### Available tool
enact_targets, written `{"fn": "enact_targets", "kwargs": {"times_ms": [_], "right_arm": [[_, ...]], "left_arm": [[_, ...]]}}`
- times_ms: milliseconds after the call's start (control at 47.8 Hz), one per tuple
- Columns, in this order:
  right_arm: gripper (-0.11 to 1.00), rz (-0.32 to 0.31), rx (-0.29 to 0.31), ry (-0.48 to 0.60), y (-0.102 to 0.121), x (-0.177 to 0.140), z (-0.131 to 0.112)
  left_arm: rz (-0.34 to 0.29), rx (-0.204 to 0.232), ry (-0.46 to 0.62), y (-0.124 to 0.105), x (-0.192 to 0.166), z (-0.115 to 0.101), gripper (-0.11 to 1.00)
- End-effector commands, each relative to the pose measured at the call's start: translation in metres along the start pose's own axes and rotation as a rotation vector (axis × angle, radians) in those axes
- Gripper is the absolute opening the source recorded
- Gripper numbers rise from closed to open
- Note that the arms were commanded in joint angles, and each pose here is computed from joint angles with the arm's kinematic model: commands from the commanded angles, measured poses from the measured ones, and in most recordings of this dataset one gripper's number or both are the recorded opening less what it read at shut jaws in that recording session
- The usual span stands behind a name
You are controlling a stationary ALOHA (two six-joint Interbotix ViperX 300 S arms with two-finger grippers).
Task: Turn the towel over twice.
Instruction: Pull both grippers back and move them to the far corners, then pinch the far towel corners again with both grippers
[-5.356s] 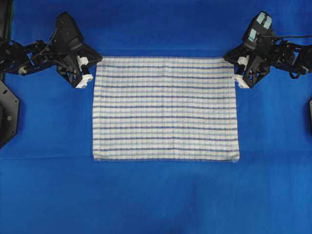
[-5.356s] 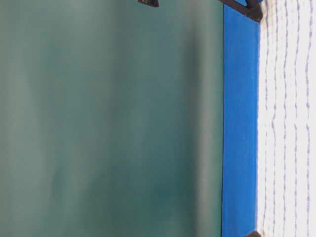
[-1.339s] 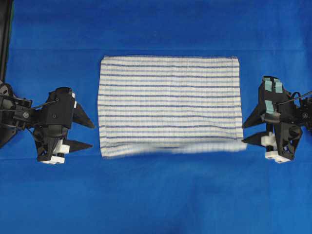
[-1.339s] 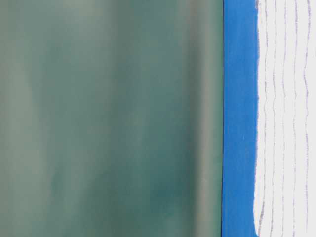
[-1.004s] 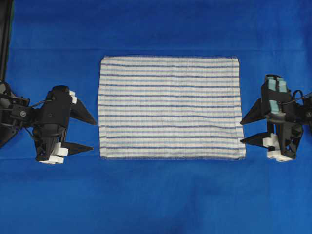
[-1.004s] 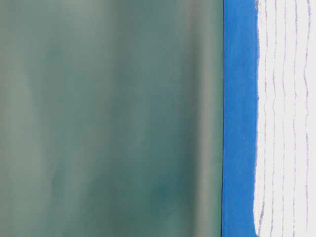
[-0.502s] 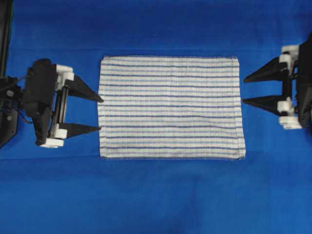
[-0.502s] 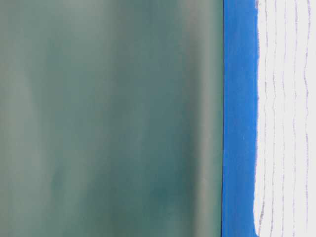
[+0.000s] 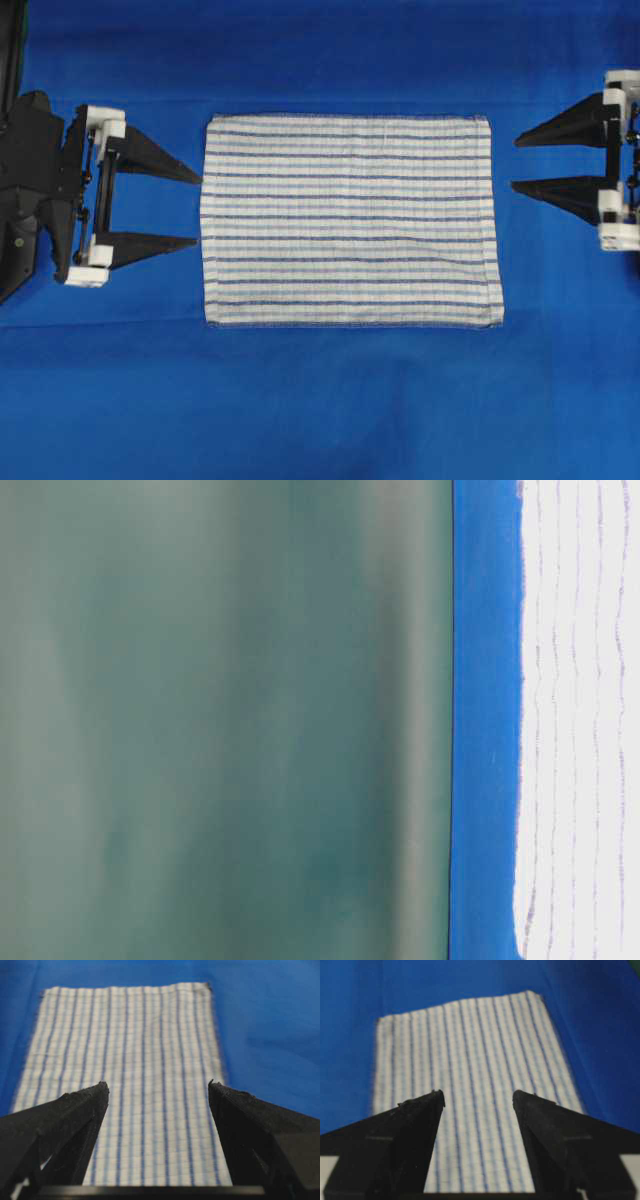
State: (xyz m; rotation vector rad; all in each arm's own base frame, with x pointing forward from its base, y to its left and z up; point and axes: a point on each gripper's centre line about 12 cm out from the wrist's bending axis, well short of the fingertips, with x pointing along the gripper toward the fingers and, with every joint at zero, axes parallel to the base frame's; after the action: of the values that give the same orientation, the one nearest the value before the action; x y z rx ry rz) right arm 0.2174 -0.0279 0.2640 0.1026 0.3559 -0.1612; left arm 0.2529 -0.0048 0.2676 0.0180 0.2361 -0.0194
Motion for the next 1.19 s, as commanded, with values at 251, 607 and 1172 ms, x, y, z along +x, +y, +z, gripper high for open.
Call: {"fn": "enact_targets", "kwargs": {"times_ms": [251, 607, 1172], "right_arm": [[0.62, -0.192, 0.050, 0.111, -0.049, 0.028, -0.015], [0.63, -0.316, 0.108, 0.270, -0.097, 0.060, -0.061], [0.62, -0.343, 0.185, 0.390, -0.136, 0.095, -0.125]], "left_arm": [[0.177, -0.045, 0.063, 0.048, 0.015, -0.028, 0.76], [0.317, -0.029, 0.151, 0.091, 0.033, -0.084, 0.76], [0.437, -0.085, 0.289, 0.137, 0.054, -0.155, 0.76]]}}
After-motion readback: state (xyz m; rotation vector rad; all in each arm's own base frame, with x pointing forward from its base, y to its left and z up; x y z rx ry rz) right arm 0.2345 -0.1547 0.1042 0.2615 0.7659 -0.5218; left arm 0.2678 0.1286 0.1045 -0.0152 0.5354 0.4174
